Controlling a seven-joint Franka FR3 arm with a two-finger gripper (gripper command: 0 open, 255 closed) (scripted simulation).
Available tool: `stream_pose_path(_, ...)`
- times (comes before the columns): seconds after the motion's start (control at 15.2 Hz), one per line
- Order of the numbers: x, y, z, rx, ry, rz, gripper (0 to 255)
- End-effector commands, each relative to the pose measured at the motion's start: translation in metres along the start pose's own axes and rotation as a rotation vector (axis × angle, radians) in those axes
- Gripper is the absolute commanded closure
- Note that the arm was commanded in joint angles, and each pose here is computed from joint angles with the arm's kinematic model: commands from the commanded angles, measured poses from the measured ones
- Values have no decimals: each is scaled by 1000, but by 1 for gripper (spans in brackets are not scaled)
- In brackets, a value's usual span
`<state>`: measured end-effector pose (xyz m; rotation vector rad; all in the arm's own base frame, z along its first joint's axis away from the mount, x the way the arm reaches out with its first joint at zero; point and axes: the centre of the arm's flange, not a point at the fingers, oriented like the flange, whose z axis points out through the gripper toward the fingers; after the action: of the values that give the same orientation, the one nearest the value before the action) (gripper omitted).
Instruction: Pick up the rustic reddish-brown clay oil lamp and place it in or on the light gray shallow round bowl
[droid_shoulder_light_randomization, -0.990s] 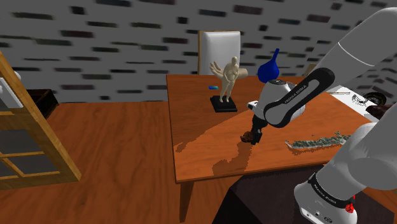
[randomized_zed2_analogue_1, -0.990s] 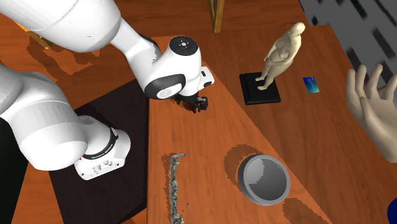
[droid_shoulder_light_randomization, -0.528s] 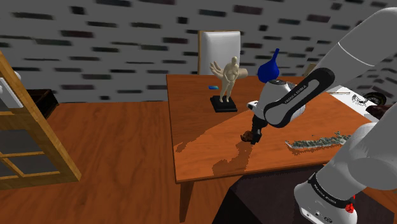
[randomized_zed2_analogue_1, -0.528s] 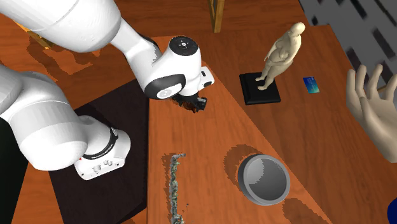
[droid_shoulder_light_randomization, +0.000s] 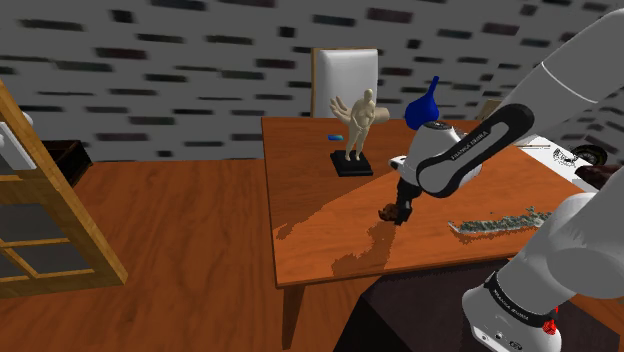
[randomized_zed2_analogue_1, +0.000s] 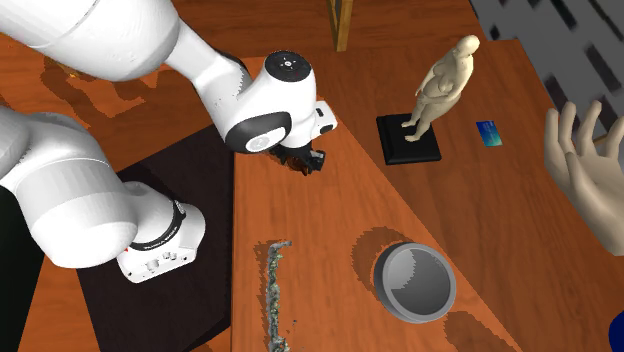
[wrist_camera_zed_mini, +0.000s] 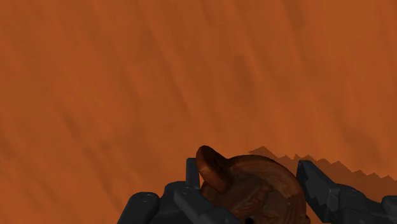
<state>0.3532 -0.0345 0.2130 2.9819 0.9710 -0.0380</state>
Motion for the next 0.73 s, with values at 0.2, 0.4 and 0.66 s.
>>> stream_pose_path(0.2,-2,1,-26,0,0,0,255)
stream_pose_path(0.4,-2,1,-42,0,0,0,255)
stream_pose_path(0.66,-3,1,-63,0,0,0,255)
